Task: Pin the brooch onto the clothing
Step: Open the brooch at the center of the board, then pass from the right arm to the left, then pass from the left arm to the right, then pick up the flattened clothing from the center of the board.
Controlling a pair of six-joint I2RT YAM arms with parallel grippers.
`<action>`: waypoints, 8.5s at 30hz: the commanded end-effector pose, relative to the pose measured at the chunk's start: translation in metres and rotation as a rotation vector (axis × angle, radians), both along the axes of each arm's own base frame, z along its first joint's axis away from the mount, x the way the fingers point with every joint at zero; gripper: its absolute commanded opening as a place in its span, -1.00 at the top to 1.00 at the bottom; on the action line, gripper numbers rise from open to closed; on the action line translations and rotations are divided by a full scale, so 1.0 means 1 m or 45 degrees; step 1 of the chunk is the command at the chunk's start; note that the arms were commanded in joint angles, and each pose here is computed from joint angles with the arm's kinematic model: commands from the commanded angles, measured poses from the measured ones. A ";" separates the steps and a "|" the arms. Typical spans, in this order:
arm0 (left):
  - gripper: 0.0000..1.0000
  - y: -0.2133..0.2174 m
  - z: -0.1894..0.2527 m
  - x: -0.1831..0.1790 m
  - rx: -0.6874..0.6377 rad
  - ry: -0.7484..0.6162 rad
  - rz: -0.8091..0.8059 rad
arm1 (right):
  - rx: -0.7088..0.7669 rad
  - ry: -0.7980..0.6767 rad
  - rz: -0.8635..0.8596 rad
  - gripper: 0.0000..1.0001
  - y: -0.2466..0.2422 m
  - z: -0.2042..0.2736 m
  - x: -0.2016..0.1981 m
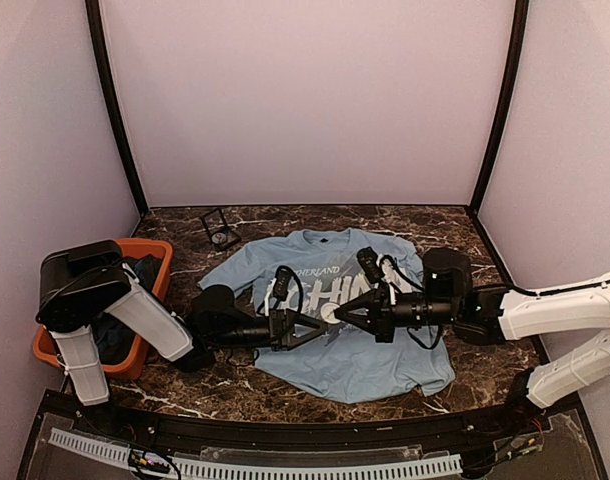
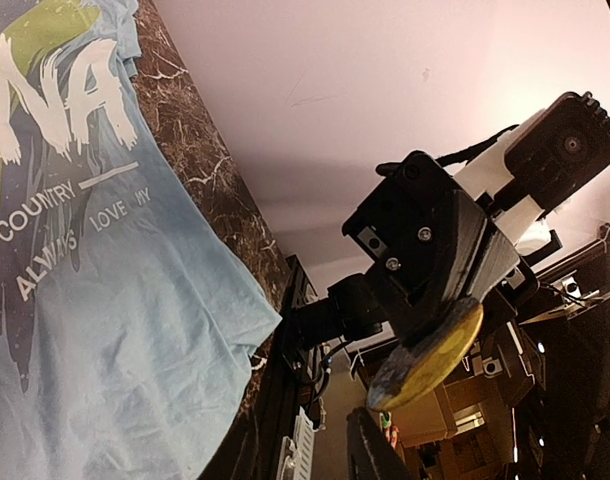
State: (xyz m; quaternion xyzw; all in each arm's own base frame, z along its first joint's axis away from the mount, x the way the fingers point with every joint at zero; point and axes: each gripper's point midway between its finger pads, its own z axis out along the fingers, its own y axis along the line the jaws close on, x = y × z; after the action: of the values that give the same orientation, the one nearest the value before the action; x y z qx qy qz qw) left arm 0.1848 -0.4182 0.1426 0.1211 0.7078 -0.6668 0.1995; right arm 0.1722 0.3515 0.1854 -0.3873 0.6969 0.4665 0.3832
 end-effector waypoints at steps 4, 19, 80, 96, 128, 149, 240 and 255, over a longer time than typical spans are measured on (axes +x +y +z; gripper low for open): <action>0.35 0.002 0.068 -0.007 -0.245 -0.223 -0.020 | 0.059 0.004 0.010 1.00 0.001 0.008 -0.005; 0.32 0.001 0.080 -0.014 -0.177 -0.351 -0.063 | 0.185 0.080 0.035 1.00 -0.001 0.027 -0.004; 0.70 -0.025 0.024 -0.005 0.019 -0.189 -0.070 | 0.141 -0.069 0.097 1.00 0.020 0.028 -0.026; 0.38 -0.002 0.063 -0.018 -0.175 -0.258 -0.084 | 0.147 -0.017 -0.028 1.00 -0.012 0.023 -0.009; 0.62 0.001 0.044 -0.014 0.134 -0.434 -0.233 | 0.067 0.098 0.123 1.00 0.003 0.011 -0.020; 0.99 0.010 0.068 -0.017 -0.054 -0.492 -0.170 | 0.057 0.193 0.135 0.52 0.006 0.008 -0.021; -0.96 0.107 0.093 0.095 0.571 -0.670 0.308 | -0.147 0.040 -0.289 1.00 -0.011 0.037 0.056; -0.98 0.135 0.056 0.180 1.354 -1.145 0.349 | -0.197 0.121 -0.493 1.00 -0.022 0.059 0.119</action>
State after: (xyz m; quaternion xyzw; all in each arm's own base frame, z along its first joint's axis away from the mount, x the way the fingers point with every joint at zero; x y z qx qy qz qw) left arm 0.3473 -0.2977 0.2307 0.3227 0.7855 -0.1901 0.4927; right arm 0.2812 0.3352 0.2385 -0.2678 0.7992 0.3589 0.4011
